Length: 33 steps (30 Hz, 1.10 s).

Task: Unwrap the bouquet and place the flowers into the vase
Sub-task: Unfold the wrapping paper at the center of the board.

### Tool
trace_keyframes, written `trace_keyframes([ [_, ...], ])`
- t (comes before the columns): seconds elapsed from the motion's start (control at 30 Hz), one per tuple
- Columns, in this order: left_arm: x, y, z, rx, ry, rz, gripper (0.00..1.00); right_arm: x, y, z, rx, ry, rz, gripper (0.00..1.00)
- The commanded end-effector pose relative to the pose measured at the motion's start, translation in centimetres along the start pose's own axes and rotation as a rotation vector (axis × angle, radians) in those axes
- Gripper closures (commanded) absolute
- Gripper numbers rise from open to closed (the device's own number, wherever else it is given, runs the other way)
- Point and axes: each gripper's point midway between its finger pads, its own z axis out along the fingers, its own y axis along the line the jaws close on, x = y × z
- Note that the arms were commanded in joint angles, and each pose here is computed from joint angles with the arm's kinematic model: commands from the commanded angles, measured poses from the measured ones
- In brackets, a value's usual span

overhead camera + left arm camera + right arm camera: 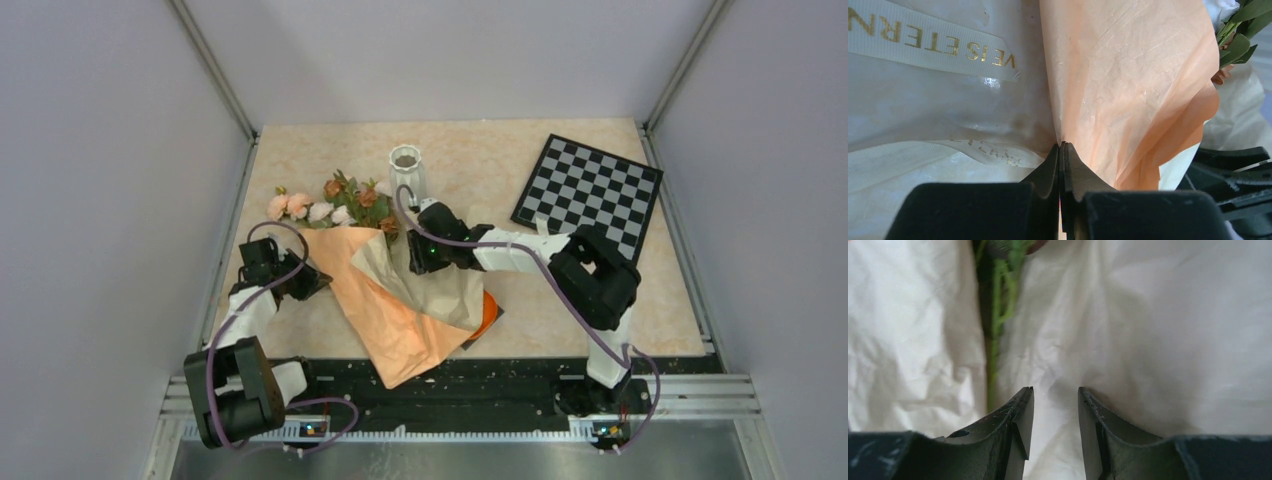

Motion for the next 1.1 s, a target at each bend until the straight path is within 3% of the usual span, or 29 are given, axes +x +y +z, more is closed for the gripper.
trace_keyframes([
  [0.0, -1.6, -0.7, -0.5, 0.006, -0.071, 0.018, 1.00, -2.0, -3.9, 0.2, 0.042, -0.035, 0.026, 0.60],
  [0.3, -1.5, -0.2, -0.5, -0.010, -0.075, 0.006, 1.00, -1.8, -12.6, -1.2, 0.192, -0.032, 0.114, 0.61],
  [0.57, -1.7, 0.0, -0.8, -0.019, -0.087, 0.006, 1.00, -2.3, -17.4, -4.0, 0.299, -0.068, 0.157, 0.59],
  [0.93, -2.0, -0.1, -1.0, -0.008, -0.093, 0.008, 1.00, -4.2, -20.1, -9.4, 0.416, -0.142, 0.163, 0.54],
  [1.07, -2.0, -0.2, -1.0, -0.003, -0.091, 0.007, 1.00, -4.6, -19.2, -11.8, 0.406, -0.177, 0.165, 0.47],
])
